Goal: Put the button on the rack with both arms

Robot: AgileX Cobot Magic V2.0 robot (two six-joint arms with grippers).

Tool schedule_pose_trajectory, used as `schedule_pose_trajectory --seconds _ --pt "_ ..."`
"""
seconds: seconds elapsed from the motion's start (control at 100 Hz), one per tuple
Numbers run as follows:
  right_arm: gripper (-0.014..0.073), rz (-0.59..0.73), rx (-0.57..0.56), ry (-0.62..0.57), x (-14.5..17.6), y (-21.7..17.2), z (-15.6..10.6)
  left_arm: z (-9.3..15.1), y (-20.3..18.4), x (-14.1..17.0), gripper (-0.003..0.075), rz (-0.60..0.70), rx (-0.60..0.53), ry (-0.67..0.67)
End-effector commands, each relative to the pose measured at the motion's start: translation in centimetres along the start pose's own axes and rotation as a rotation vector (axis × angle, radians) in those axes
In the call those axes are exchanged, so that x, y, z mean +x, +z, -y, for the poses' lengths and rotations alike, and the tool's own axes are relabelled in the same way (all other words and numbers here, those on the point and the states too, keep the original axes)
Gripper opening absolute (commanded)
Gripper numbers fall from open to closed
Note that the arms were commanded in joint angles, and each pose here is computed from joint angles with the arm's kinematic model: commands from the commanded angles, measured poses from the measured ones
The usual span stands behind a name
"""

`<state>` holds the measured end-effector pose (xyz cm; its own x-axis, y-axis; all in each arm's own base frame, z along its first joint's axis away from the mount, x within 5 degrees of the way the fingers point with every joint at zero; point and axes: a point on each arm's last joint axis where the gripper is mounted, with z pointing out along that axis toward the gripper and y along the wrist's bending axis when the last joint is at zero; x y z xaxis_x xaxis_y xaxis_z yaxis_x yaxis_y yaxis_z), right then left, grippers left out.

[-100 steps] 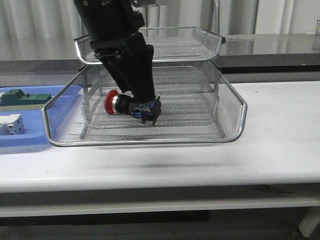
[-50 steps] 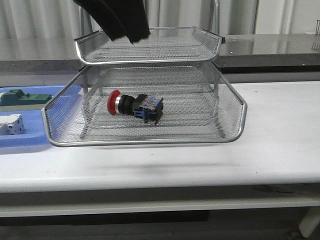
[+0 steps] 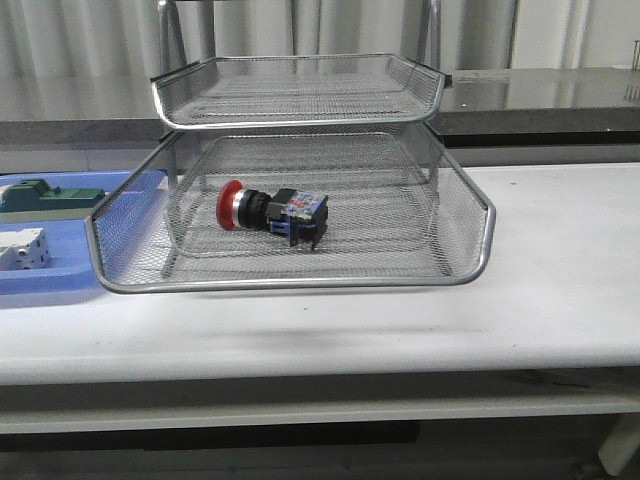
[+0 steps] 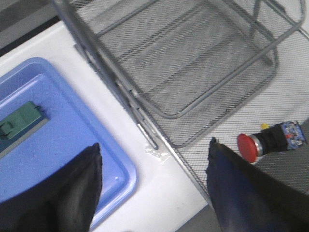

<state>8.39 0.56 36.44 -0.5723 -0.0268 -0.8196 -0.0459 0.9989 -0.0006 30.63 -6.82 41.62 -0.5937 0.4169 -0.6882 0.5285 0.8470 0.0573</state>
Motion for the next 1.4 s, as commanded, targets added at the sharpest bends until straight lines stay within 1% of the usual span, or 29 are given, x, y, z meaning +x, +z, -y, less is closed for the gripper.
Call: schedule_pose_trajectory --seconds 0.0,0.1,0.19,0.38,0.48,0.69,0.81,0.94,1.15,1.39 --pt "-0.0069 0.092 0.006 -0.009 -1.3 -0.7 0.1 -0.2 -2.9 0.1 0.0439 0.158 -0.07 -0.042" --pt "-0.0069 0.092 0.006 -0.009 -1.3 -0.7 0.1 -0.4 -3.1 2.1 0.044 0.209 -0.128 -0.073" --pt "-0.0069 0.092 0.006 -0.009 -1.3 -0.7 0.1 -0.1 -3.6 3.6 0.044 0.292 -0.181 -0.087" --pt "-0.0069 0.092 0.006 -0.009 -1.3 -0.7 0.1 1.1 -3.8 7.7 0.0439 0.406 -0.261 -0.116" --pt "-0.0069 0.092 0.006 -0.009 -1.3 -0.7 0.1 1.9 -4.4 9.7 0.044 0.494 -0.297 -0.15" --pt "-0.0069 0.092 0.006 -0.009 -1.3 -0.7 0.1 3.3 -5.0 14.4 0.0439 0.636 -0.374 -0.205" --pt "-0.0069 0.092 0.006 -0.009 -1.3 -0.7 0.1 4.2 -5.5 17.0 0.0439 0.692 -0.407 -0.212" --pt "-0.0069 0.092 0.006 -0.009 -1.3 -0.7 0.1 5.2 -5.7 19.4 0.0439 0.714 -0.413 -0.212" --pt "-0.0069 0.092 0.006 -0.009 -1.3 -0.7 0.1 6.4 -6.2 21.9 0.0439 0.769 -0.409 -0.231" --pt "-0.0069 0.092 0.006 -0.009 -1.3 -0.7 0.1 6.9 -6.8 22.7 0.0439 0.806 -0.416 -0.224"
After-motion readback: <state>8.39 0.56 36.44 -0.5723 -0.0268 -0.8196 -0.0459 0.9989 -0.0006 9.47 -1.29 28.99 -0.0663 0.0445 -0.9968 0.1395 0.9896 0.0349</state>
